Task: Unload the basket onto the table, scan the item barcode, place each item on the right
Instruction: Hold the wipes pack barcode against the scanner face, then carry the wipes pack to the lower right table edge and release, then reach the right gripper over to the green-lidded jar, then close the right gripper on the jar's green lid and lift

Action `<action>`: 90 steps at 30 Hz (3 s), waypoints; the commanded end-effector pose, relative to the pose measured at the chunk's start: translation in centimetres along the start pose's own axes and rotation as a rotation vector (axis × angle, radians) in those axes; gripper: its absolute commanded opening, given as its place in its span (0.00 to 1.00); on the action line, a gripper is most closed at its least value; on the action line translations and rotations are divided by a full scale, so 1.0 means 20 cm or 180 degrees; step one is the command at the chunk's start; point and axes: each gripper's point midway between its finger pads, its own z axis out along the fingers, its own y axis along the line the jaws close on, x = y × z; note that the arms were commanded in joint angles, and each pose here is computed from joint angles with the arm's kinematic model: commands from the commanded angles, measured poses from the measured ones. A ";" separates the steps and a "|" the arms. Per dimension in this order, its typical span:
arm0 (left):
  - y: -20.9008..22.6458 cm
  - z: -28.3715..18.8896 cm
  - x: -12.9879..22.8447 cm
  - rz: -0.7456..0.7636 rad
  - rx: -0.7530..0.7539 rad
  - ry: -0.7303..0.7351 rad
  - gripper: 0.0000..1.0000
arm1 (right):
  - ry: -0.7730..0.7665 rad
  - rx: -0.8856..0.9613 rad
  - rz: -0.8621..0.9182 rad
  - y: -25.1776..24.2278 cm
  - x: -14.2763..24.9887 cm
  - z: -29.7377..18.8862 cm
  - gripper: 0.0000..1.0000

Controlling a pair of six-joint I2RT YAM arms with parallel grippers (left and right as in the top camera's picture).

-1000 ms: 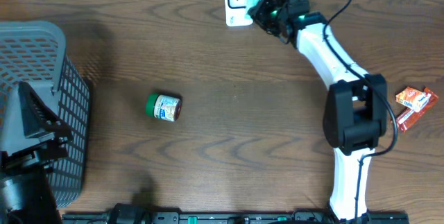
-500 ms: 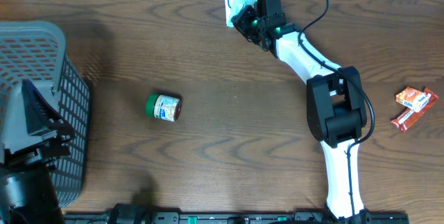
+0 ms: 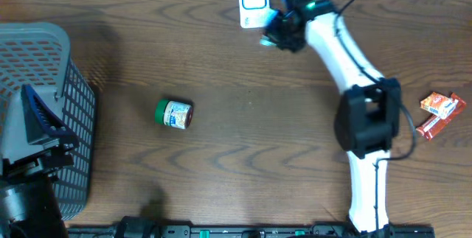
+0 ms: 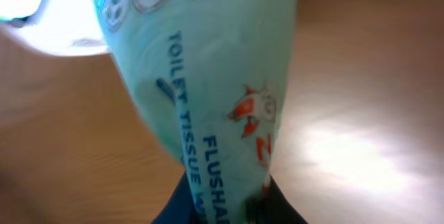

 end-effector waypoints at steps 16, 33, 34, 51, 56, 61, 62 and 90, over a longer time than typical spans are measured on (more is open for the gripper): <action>0.02 -0.01 -0.02 -0.0415 -0.0030 -0.0059 0.85 | -0.0754 0.2978 0.1819 -1.87 -0.32 -0.78 0.04; 0.02 -0.01 -0.02 -0.0414 -0.0029 -0.0061 0.84 | -0.0597 0.1400 0.1469 -1.56 -0.43 -1.02 0.76; 0.02 -0.01 -0.02 -0.0414 -0.0030 -0.0061 0.85 | -0.0594 0.1280 0.1442 -1.51 -0.42 -1.04 0.73; 0.02 -0.01 -0.02 -0.0414 -0.0030 -0.0062 0.84 | 0.0594 -0.0767 -0.2305 0.10 0.63 -0.75 0.99; 0.02 -0.01 -0.02 -0.0413 -0.0030 -0.0061 0.84 | 0.1072 -0.0774 -0.2048 0.34 1.06 -0.50 0.99; 0.02 -0.01 -0.02 -0.0413 -0.0030 -0.0061 0.84 | 0.1331 -0.0788 -0.2831 0.45 1.41 -0.18 0.99; 0.02 -0.01 -0.02 -0.0414 -0.0031 -0.0062 0.85 | 0.1334 -0.0843 -0.3127 0.46 1.47 -0.12 0.99; 0.02 -0.01 -0.02 -0.0411 -0.0030 -0.0060 0.85 | 0.0042 -0.0745 -0.6372 0.66 1.67 0.31 0.99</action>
